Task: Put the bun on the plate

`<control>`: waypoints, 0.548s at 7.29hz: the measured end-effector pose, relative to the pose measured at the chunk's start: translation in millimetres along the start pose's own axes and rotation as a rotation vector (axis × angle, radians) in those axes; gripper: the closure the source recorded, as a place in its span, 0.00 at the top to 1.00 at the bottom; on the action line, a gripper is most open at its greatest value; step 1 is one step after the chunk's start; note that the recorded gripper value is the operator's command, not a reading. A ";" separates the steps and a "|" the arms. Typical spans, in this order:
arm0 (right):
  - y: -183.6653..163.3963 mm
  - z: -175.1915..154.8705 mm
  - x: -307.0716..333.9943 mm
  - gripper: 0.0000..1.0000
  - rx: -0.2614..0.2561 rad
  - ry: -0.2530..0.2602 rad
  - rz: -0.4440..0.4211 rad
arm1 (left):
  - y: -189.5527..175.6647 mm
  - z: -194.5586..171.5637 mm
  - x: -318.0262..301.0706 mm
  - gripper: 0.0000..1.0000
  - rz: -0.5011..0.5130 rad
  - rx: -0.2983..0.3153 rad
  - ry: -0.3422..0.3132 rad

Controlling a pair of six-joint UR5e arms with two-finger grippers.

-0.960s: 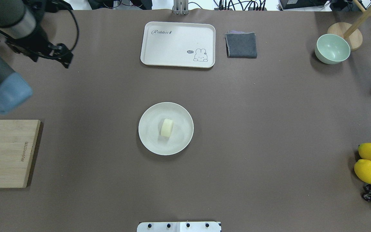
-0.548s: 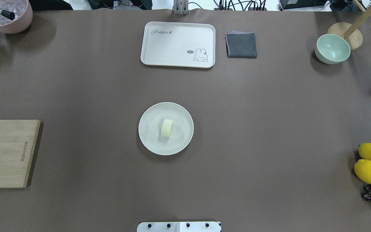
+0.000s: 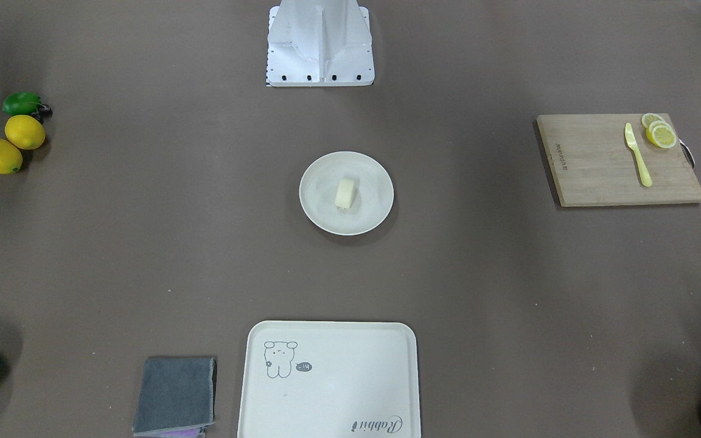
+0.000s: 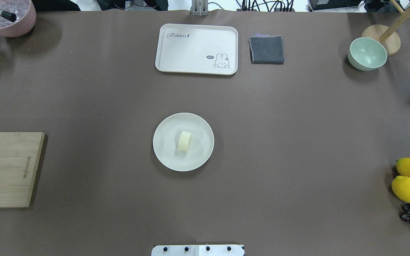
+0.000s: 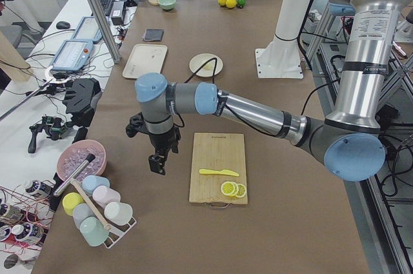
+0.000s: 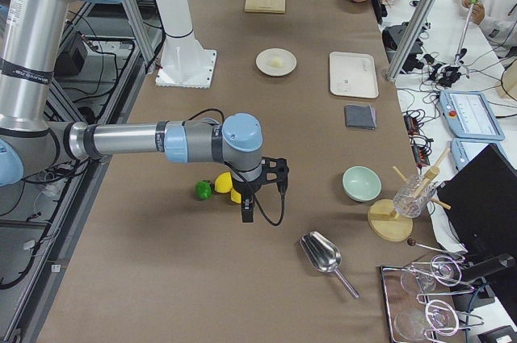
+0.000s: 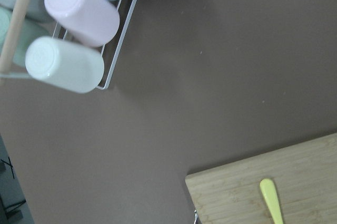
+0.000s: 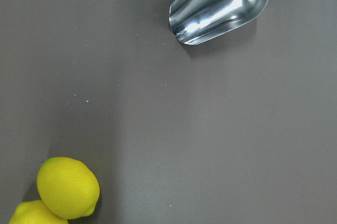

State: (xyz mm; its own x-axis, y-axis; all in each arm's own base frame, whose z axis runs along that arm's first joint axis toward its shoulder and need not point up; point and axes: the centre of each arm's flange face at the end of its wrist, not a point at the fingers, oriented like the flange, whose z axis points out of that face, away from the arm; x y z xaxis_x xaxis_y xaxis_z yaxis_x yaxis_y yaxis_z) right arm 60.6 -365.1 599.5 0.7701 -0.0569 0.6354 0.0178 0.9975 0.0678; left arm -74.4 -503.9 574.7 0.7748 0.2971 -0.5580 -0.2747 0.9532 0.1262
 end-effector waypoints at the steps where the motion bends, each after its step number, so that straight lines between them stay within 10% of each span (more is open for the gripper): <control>1: 0.5 0.3 0.3 1.00 -0.001 0.001 0.001 | 16.9 16.2 -4.7 0.97 -0.020 -0.015 0.034; 4: 1.2 0.7 0.6 1.00 -0.002 0.001 0.002 | 56.7 53.5 -15.0 0.97 -0.033 0.003 0.093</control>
State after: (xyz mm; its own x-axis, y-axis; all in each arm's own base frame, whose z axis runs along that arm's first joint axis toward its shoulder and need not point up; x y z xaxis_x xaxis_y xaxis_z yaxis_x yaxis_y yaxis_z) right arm 60.6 -364.0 600.5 0.7705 -0.0552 0.6351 0.0177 0.9977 0.0651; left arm -71.2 -451.3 634.1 0.7269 0.2594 -0.6359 -0.2481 0.9626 0.1090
